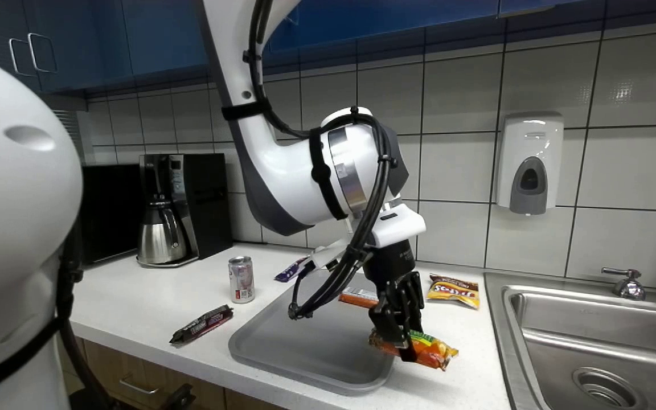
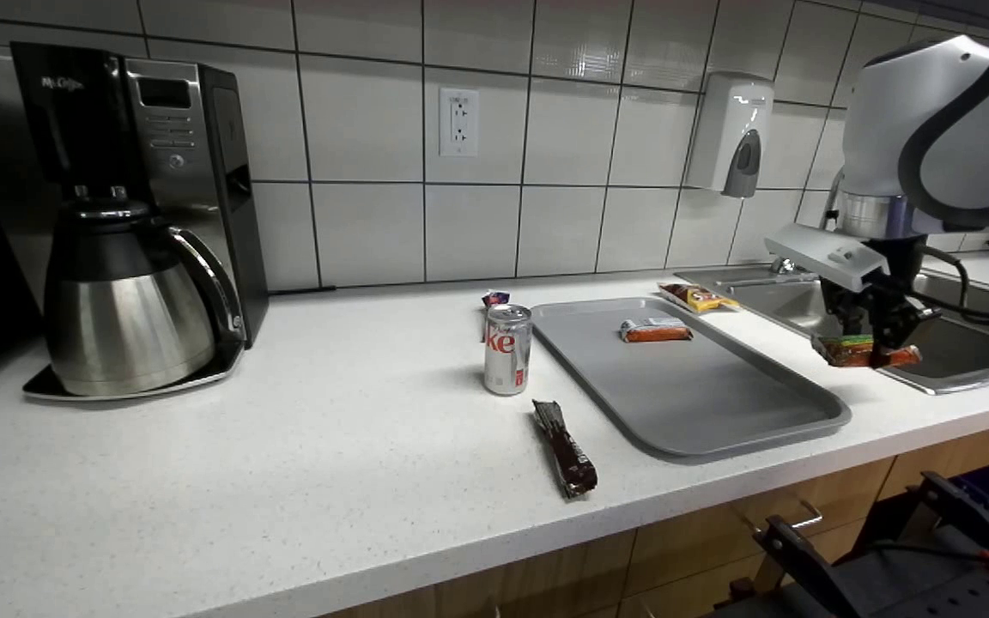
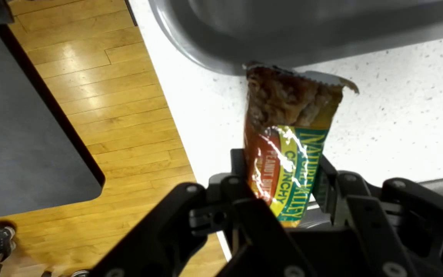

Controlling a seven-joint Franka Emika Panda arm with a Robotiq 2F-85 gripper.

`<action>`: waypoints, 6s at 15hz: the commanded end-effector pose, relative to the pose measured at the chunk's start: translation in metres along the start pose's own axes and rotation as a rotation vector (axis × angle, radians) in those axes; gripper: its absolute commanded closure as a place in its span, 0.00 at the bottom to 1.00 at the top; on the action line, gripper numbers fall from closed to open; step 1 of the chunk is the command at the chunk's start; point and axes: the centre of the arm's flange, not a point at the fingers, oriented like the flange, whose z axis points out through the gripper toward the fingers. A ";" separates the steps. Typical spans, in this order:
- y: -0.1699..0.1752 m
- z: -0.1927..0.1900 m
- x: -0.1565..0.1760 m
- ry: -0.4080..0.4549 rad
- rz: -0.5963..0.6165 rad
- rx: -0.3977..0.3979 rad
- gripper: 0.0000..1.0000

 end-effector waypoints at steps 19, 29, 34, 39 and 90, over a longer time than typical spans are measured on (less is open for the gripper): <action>-0.026 0.063 0.056 -0.004 -0.064 0.000 0.82; -0.032 0.066 0.059 -0.017 -0.064 -0.010 0.00; -0.035 0.053 0.056 -0.017 -0.080 0.002 0.00; -0.040 0.036 0.041 -0.017 -0.107 0.021 0.00; -0.190 0.007 -0.145 -0.133 -0.032 0.146 0.00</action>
